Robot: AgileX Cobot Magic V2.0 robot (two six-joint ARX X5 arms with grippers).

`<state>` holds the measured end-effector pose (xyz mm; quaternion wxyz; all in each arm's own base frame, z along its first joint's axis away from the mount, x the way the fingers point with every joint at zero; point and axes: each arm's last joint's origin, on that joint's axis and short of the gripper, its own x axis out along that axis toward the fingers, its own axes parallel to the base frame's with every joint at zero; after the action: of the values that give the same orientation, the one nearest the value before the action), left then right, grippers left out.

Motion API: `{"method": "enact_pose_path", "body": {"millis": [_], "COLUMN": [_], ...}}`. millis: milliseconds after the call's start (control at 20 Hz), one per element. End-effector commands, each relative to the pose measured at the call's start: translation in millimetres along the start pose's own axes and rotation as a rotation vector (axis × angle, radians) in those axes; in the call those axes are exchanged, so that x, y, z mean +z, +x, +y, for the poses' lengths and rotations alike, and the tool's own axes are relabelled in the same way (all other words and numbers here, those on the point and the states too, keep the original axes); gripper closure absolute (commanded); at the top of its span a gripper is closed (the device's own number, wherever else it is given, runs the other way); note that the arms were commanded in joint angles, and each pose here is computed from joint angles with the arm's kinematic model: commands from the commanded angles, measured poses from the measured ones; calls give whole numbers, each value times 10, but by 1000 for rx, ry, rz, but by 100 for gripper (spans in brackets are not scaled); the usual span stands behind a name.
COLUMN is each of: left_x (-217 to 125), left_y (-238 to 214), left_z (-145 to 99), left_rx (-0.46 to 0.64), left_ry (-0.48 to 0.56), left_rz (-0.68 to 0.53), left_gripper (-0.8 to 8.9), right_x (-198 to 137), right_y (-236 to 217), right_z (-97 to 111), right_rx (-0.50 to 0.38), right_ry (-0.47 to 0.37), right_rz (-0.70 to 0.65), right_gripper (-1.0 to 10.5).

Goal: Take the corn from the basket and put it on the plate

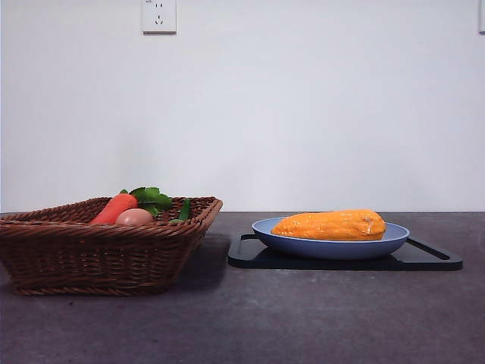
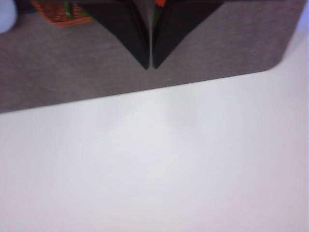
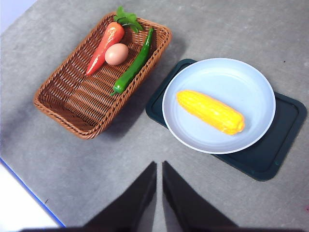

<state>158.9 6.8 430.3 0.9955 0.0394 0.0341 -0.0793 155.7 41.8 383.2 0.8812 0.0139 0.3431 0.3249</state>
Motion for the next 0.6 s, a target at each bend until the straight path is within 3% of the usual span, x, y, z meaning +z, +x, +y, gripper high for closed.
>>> {"method": "enact_pose_path", "body": {"millis": [50,300,600], "left_x": [-399,-1205,-2116], "left_y": [-94,-336,-436], "left_z": [-5,-90,-196], "left_rx": [35,102,136], "left_ry": [11,-5,-43], "left_rz": [-21,-75,-28], "left_gripper": [806,806,806], "right_x": [60,95,98], "right_y": [-20,-24,-24], "right_z": [10,9,8], "right_rx": [0,-4,-4], "right_ry": [-14,-33,-34], "right_rz": [-27,-61,-64], "right_gripper": [943,943,943]}}
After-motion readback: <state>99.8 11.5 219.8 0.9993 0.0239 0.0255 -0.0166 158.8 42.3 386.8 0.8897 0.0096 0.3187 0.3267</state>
